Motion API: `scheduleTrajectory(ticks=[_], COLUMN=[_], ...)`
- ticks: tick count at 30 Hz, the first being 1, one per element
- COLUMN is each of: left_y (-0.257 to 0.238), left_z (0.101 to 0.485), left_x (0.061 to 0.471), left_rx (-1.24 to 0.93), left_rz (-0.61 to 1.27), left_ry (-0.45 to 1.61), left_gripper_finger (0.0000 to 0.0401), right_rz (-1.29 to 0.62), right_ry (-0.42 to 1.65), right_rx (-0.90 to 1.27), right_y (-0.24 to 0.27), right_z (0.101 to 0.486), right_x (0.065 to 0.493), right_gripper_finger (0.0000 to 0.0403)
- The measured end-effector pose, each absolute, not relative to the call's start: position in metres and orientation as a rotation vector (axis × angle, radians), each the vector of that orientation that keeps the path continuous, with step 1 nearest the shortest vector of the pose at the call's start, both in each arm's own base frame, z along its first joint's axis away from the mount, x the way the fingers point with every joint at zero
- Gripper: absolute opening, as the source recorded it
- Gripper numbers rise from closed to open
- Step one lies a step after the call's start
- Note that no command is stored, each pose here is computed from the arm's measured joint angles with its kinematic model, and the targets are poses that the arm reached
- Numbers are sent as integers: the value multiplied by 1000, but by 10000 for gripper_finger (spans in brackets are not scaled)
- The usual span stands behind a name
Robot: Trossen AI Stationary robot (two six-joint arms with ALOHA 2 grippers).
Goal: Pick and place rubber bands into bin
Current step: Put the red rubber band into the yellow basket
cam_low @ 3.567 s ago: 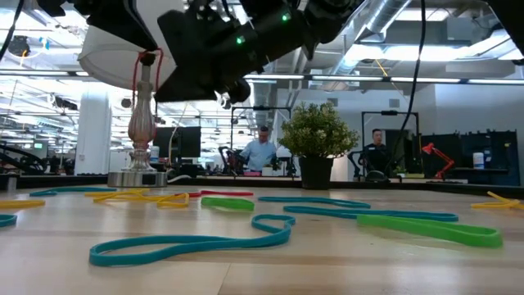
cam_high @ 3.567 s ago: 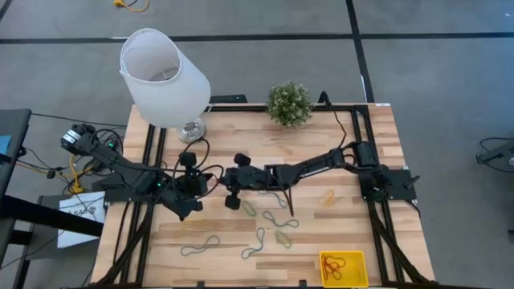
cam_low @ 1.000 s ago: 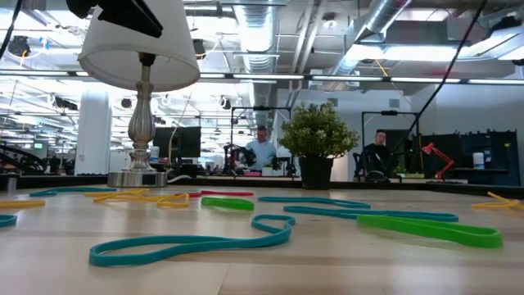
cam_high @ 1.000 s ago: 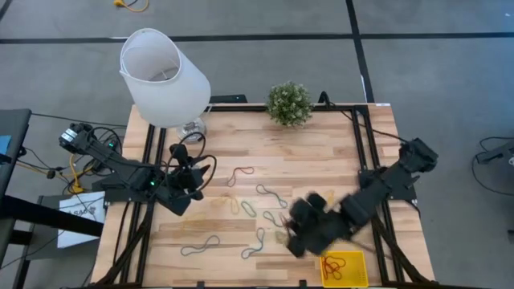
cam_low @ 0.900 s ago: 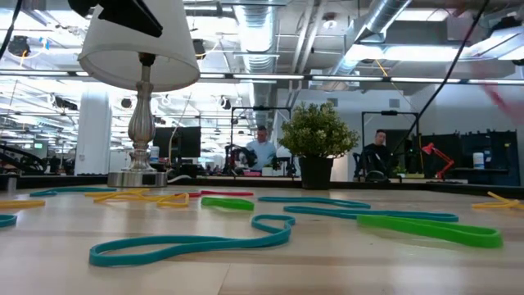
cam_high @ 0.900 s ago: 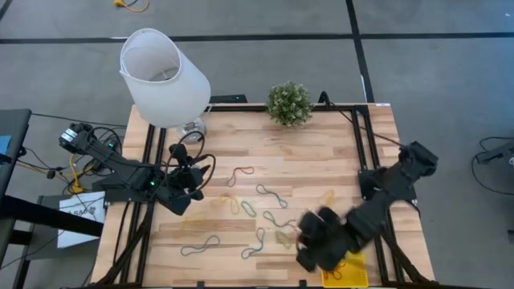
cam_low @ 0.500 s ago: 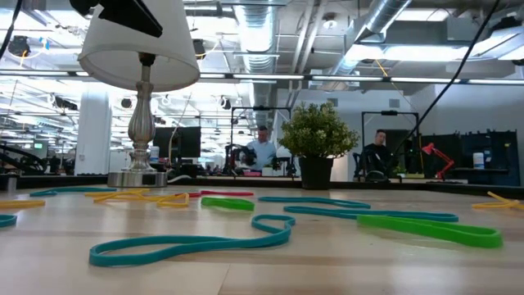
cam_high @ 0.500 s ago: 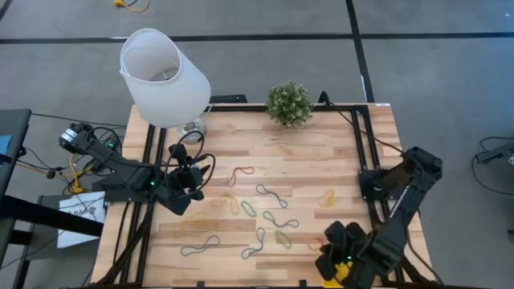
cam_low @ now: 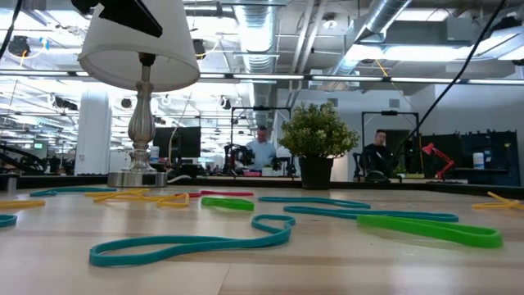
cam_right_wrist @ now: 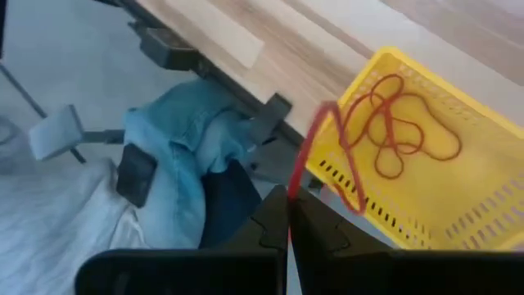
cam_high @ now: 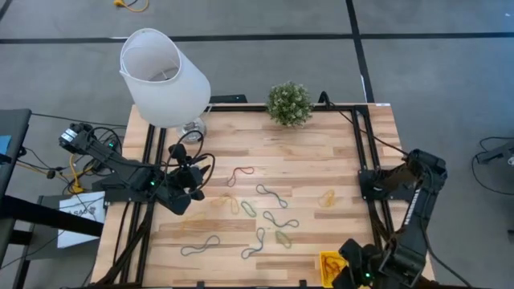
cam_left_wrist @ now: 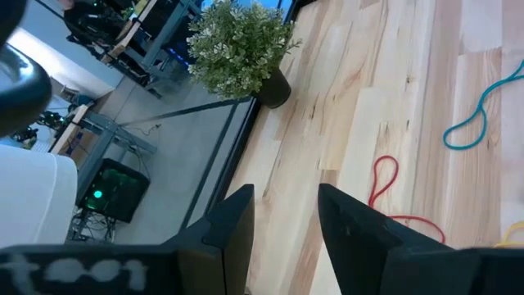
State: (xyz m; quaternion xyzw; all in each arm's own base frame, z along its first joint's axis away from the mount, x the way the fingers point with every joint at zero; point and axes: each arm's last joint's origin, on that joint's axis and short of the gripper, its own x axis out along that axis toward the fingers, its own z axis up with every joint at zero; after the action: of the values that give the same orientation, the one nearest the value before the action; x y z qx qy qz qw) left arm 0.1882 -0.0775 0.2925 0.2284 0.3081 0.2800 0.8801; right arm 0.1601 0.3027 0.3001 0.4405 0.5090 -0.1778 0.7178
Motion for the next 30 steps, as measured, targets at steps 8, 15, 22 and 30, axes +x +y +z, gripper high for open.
scheduleTrajectory(ticks=[8,15,22,30], left_y=[-78,-78,-78,-78], left_z=[292,292,292,292], left_x=[188,188,188,188], left_rx=[450,428,424,412], left_rz=[580,581,587,592], left_ry=[641,637,633,628], left_gripper_finger=[129,129,130,130], right_rz=[-505,-391,-447,-515], right_ry=[1092,1089,1096,1106], right_rx=[795,876,841,826], right_y=[291,302,296,290], right_z=[282,264,262,259], right_x=[156,161,161,163], right_gripper_finger=[0,0,10,89])
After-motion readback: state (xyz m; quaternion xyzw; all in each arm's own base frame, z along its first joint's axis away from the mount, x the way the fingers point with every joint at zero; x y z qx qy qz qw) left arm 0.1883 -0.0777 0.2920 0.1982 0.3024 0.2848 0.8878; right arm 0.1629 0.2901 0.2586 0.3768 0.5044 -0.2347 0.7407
